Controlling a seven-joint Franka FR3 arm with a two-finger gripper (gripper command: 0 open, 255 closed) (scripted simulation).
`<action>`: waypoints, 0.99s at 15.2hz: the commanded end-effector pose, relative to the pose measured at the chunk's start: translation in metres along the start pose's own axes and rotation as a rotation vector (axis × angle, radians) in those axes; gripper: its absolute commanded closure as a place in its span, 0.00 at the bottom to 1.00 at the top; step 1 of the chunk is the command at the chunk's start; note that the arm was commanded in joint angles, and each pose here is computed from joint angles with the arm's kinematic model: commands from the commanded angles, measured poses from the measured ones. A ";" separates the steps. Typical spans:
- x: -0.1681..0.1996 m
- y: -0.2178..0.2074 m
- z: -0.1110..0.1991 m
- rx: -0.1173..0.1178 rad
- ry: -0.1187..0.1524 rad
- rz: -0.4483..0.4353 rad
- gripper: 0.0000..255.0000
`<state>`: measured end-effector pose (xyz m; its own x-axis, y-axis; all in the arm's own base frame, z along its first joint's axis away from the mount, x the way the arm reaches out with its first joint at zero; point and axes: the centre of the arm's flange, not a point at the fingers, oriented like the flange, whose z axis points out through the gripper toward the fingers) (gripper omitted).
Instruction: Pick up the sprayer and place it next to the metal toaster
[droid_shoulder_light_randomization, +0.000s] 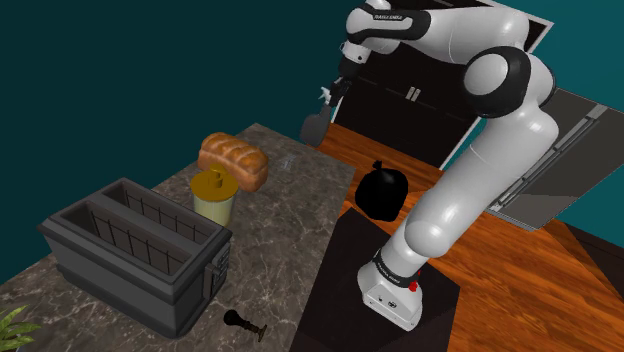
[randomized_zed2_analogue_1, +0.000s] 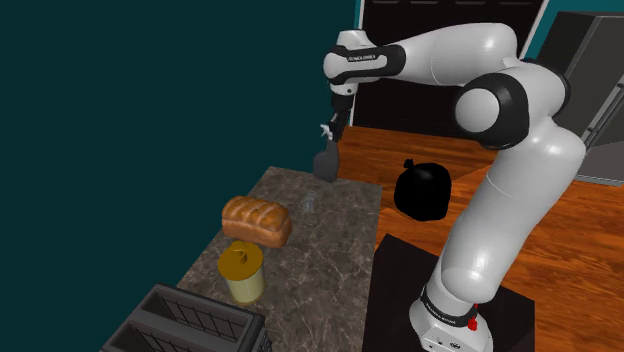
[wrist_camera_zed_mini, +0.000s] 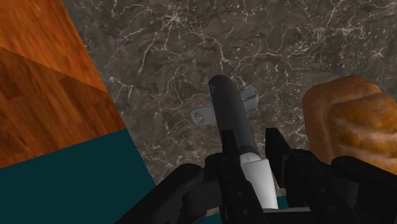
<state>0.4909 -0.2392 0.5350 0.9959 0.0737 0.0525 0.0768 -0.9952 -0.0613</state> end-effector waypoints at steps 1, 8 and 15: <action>0.002 0.000 -0.011 0.000 0.000 0.000 1.00; 0.004 -0.002 -0.048 0.000 0.000 0.000 1.00; 0.005 -0.004 -0.085 0.000 0.000 0.000 1.00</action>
<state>0.4911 -0.2395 0.6154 0.9959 0.0737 0.0522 0.0768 -0.9952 -0.0612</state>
